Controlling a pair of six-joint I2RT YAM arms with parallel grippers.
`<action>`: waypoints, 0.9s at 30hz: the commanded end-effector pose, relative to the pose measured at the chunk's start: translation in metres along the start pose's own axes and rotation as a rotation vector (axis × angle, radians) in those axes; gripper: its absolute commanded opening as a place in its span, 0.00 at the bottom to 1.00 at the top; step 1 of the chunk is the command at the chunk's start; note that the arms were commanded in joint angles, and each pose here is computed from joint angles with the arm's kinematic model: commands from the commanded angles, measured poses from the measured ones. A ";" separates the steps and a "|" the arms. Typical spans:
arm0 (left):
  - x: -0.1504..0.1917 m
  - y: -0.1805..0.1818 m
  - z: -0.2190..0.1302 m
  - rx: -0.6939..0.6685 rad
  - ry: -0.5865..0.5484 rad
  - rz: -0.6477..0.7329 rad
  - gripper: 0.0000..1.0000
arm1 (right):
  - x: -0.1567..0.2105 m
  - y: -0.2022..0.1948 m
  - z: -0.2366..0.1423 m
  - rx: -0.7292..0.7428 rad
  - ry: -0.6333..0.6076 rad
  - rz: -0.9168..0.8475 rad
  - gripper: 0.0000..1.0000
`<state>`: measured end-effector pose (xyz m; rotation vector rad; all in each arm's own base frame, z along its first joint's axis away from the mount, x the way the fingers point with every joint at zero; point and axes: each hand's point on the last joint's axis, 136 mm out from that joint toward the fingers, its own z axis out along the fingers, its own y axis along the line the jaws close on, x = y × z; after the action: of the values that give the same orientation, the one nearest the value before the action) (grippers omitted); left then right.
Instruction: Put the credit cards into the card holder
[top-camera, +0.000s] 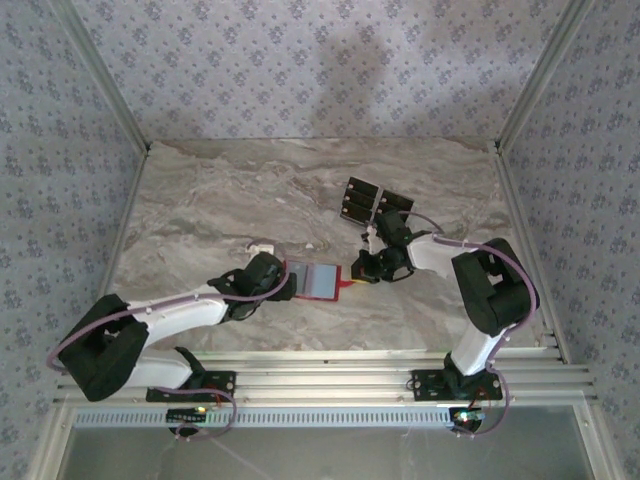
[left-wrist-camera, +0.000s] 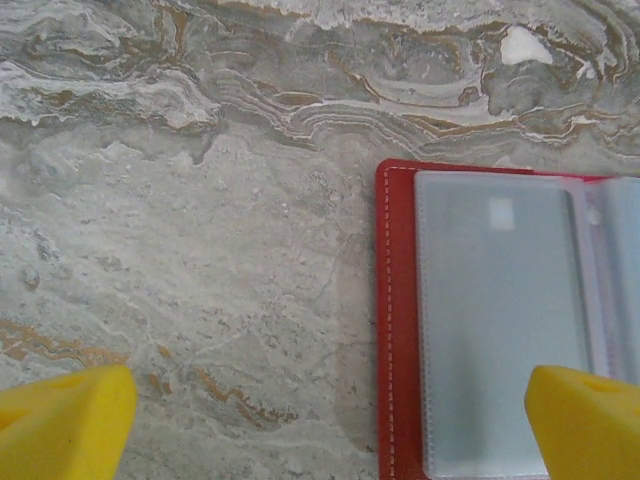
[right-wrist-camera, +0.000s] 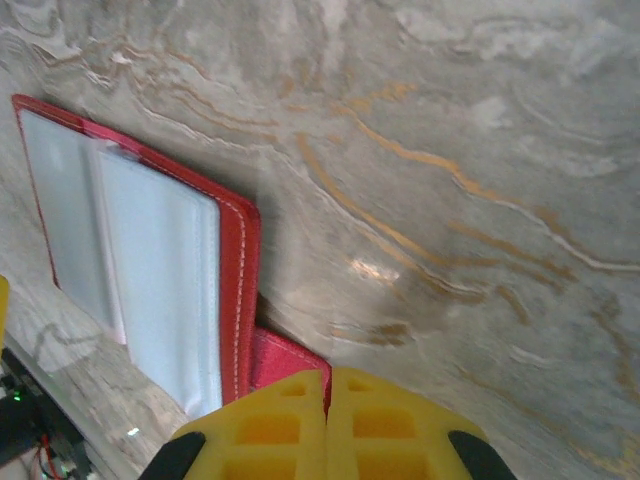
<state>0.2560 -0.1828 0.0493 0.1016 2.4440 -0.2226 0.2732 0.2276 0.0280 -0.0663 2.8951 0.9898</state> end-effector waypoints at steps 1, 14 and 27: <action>-0.013 -0.013 0.000 0.041 -0.019 0.005 1.00 | -0.001 -0.008 -0.011 0.059 0.018 -0.030 0.00; -0.018 -0.021 0.003 0.057 -0.016 0.014 1.00 | -0.051 0.037 -0.108 0.170 -0.219 -0.142 0.46; -0.024 -0.017 0.005 0.020 -0.012 0.002 1.00 | -0.137 -0.020 -0.142 0.705 -0.311 -0.343 0.50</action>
<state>0.2691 -0.2033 0.0592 0.1288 2.4353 -0.2709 0.4003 0.1487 0.1508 -0.2218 2.6117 0.1235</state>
